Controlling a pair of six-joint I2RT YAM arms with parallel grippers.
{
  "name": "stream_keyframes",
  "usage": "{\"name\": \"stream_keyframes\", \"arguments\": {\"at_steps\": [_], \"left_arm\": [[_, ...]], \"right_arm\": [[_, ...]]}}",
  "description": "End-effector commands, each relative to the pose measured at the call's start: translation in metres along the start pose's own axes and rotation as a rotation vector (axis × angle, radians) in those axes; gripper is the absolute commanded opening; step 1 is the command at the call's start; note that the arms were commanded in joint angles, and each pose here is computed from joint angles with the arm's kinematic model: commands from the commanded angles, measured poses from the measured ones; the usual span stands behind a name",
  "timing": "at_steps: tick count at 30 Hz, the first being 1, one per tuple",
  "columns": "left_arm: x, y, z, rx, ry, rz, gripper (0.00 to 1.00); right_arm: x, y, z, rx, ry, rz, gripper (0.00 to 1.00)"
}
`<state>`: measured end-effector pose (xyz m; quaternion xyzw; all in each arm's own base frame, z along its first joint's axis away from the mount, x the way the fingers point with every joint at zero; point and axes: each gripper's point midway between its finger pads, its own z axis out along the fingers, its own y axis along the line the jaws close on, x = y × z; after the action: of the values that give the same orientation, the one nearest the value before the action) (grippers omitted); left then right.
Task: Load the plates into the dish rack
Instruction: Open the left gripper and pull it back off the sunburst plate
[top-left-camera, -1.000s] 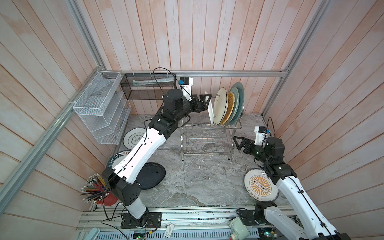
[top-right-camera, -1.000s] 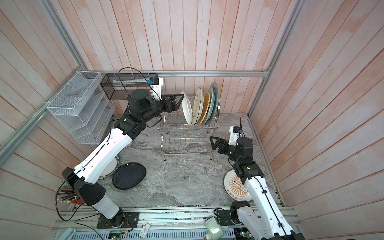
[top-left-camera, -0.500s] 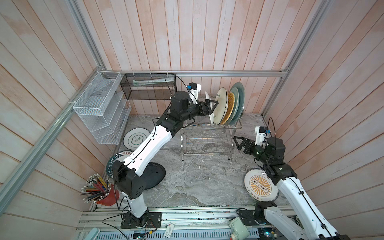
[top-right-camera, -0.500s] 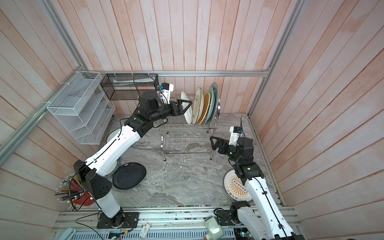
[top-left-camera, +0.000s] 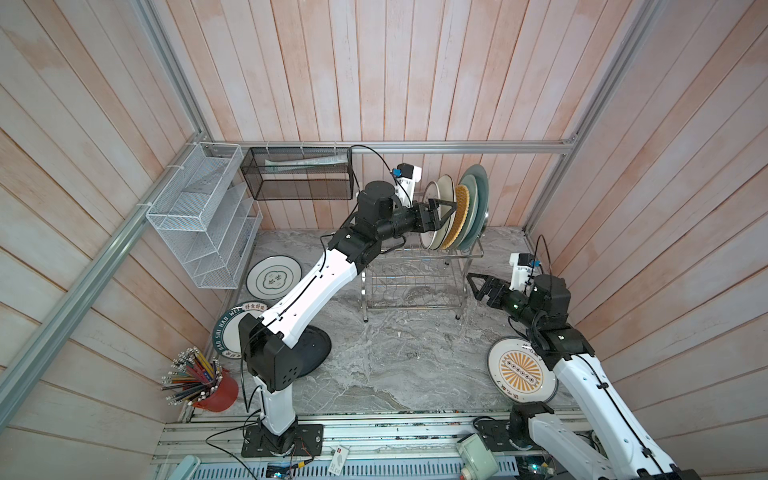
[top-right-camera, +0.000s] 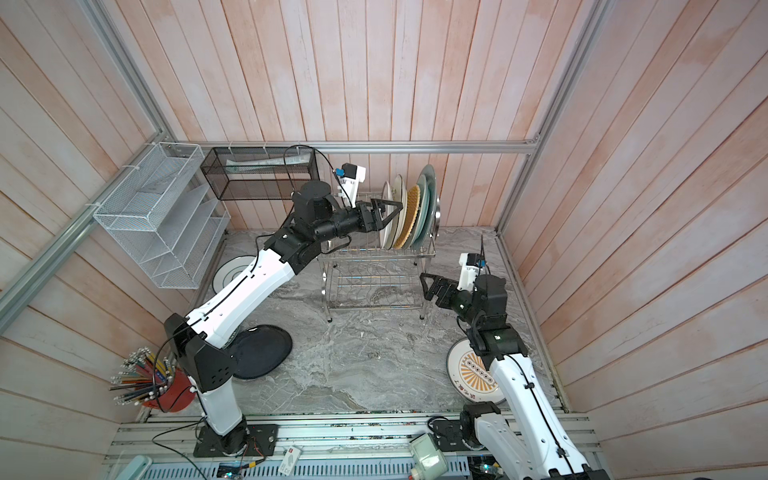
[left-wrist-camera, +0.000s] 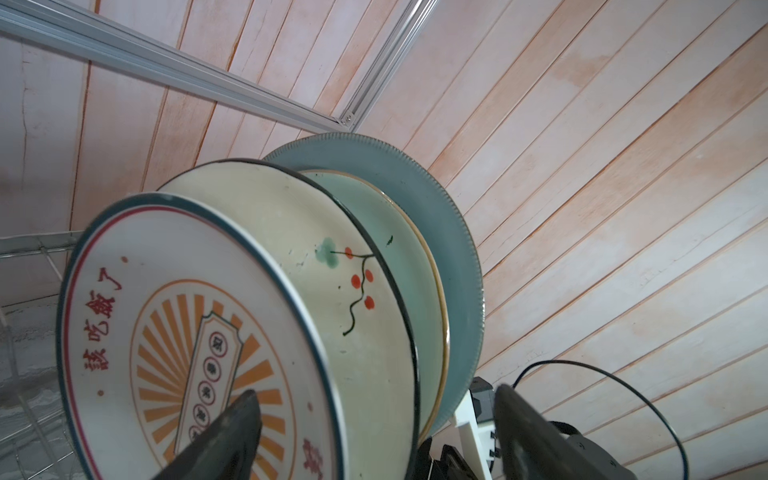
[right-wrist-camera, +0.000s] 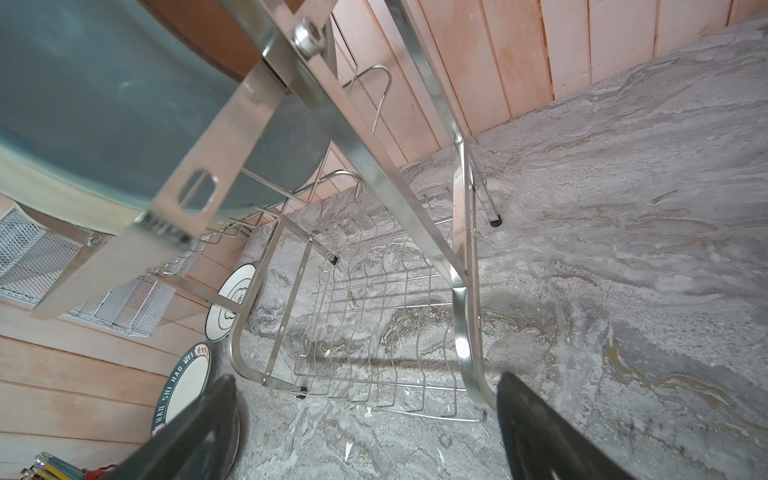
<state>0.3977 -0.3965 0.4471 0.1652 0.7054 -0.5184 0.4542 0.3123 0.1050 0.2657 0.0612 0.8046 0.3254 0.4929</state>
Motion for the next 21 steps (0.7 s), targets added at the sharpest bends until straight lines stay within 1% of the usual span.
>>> {"name": "stream_keyframes", "arguments": {"at_steps": [1,6,11,14,17,21], "left_arm": [[-0.007,-0.010,0.004,0.036,-0.019,0.006,0.88],[-0.012,-0.008,0.000,0.002,-0.038,0.021,0.88],[-0.023,-0.015,-0.015,-0.018,-0.067,0.074,0.88],[-0.029,-0.019,-0.033,-0.019,-0.089,0.105,0.88],[-0.024,-0.013,-0.058,-0.035,-0.103,0.130,0.90],[-0.012,-0.006,-0.099,-0.068,-0.117,0.191,0.94]], "right_arm": [[-0.009,0.006,-0.007,-0.003,-0.028,-0.006,0.98],[-0.009,0.005,-0.008,-0.001,-0.030,0.001,0.98],[-0.011,0.005,-0.007,0.006,-0.026,0.008,0.98],[-0.012,0.001,-0.009,0.036,-0.023,0.013,0.97],[-0.012,-0.009,-0.016,0.092,-0.023,0.034,0.97],[-0.002,-0.047,-0.028,0.249,-0.010,0.132,0.98]]}}
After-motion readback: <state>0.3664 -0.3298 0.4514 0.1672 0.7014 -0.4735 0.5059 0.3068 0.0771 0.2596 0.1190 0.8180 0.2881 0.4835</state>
